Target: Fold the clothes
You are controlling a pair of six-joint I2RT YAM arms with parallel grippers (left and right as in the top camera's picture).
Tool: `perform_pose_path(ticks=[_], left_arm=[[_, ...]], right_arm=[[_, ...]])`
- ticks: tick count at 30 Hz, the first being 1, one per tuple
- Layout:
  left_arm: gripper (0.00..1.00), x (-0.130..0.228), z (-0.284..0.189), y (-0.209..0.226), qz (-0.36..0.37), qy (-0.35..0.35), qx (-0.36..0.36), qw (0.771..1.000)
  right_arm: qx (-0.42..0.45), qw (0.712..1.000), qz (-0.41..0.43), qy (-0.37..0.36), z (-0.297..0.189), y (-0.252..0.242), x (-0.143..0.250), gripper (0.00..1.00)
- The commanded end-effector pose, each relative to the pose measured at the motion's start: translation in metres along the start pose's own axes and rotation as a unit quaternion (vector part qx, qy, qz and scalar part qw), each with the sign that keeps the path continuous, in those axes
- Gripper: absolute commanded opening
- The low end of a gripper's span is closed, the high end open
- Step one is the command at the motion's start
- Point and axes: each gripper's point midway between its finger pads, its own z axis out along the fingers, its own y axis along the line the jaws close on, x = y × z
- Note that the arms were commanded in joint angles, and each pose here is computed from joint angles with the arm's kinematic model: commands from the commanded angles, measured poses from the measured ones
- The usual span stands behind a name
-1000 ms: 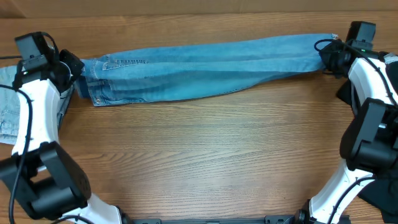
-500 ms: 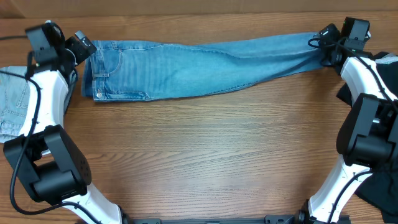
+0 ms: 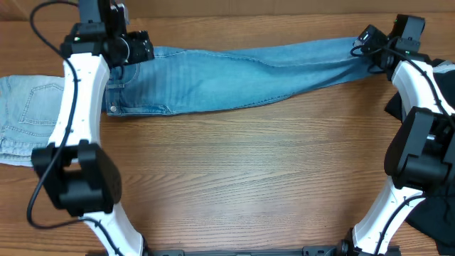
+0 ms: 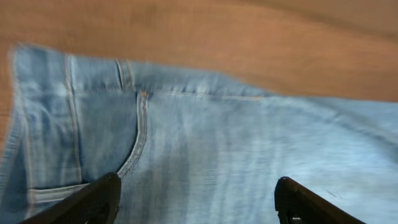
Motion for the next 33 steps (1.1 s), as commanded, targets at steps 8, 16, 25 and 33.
perform_pose_path(ticks=[8, 16, 25, 33], left_arm=[[0.83, 0.007, 0.082, 0.028, 0.039, 0.002, -0.032, 0.999], [0.04, 0.01, 0.081, 0.029, 0.038, 0.008, -0.035, 0.999], [0.04, 0.009, 0.081, 0.029, 0.038, 0.007, -0.034, 0.999], [0.07, 0.002, 0.081, 0.028, 0.04, -0.007, -0.034, 0.999]], right_arm=[[0.051, 0.993, -0.061, 0.086, -0.1, 0.019, -0.036, 1.0], [0.057, 0.959, -0.019, 0.276, -0.126, 0.01, 0.054, 0.04], [0.015, 0.975, 0.0, 0.22, -0.048, 0.033, 0.083, 0.04], [-0.008, 0.985, 0.008, 0.172, -0.016, 0.035, 0.081, 0.04]])
